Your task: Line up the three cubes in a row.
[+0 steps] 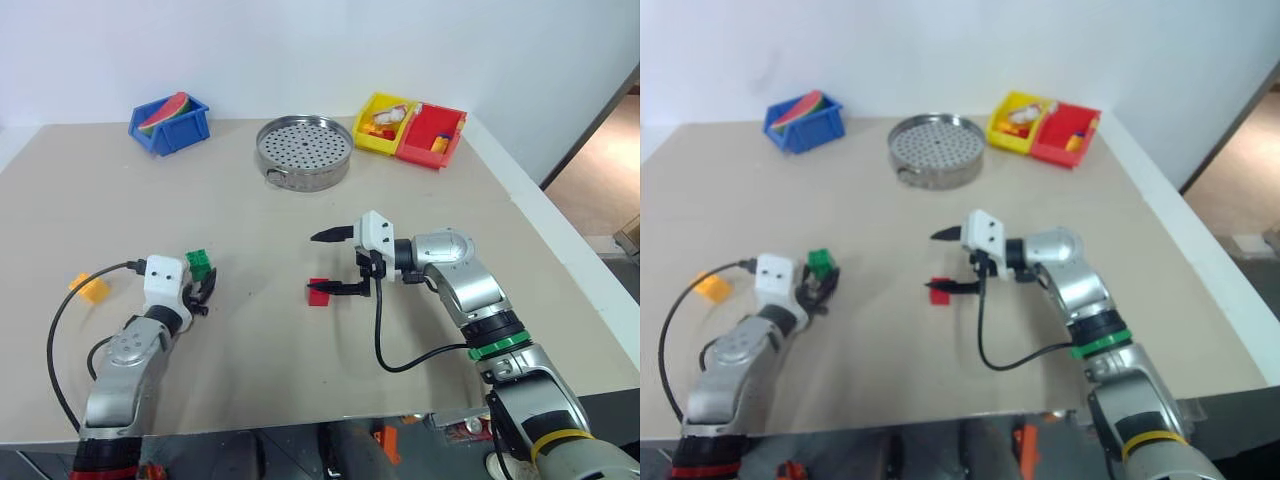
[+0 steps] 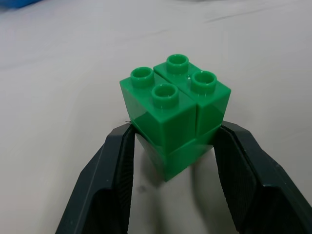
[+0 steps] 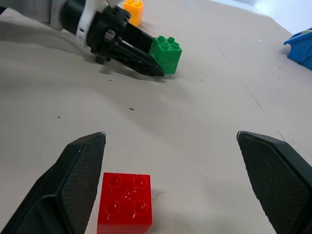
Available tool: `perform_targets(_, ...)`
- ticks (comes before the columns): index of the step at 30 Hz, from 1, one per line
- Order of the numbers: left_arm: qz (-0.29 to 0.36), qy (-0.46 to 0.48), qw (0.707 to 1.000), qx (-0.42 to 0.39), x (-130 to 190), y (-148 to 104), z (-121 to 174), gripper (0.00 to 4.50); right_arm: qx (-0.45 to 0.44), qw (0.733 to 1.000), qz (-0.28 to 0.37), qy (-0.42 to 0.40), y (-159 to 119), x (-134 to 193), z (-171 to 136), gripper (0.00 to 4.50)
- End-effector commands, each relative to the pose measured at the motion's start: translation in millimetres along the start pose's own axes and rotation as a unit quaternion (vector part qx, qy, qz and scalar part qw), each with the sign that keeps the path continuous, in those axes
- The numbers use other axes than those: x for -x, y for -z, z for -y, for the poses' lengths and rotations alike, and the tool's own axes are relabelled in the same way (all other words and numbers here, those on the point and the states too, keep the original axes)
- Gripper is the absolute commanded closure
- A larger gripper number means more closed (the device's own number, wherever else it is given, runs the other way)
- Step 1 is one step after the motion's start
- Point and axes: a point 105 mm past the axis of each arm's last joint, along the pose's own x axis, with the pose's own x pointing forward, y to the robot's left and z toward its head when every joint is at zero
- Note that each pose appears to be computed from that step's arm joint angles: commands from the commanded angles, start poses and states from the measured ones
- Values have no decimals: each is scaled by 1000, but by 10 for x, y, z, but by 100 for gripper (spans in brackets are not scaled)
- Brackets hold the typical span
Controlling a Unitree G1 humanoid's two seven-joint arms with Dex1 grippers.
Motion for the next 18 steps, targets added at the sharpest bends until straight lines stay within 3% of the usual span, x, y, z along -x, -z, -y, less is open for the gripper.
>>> perform_targets(1, 30, 144, 988, -42, 46, -146, 255, 245, 16, 1000, 20, -3, -179, 78, 1, 0)
perform_targets(8, 15, 337, 936, -102, 117, -119, 570, 245, -19, 999, 22, -25, -229, 149, -120, 0)
perform_targets(18, 6, 440, 886, -145, -93, -131, 638, 245, -47, 999, -3, -22, -139, 228, -211, 0)
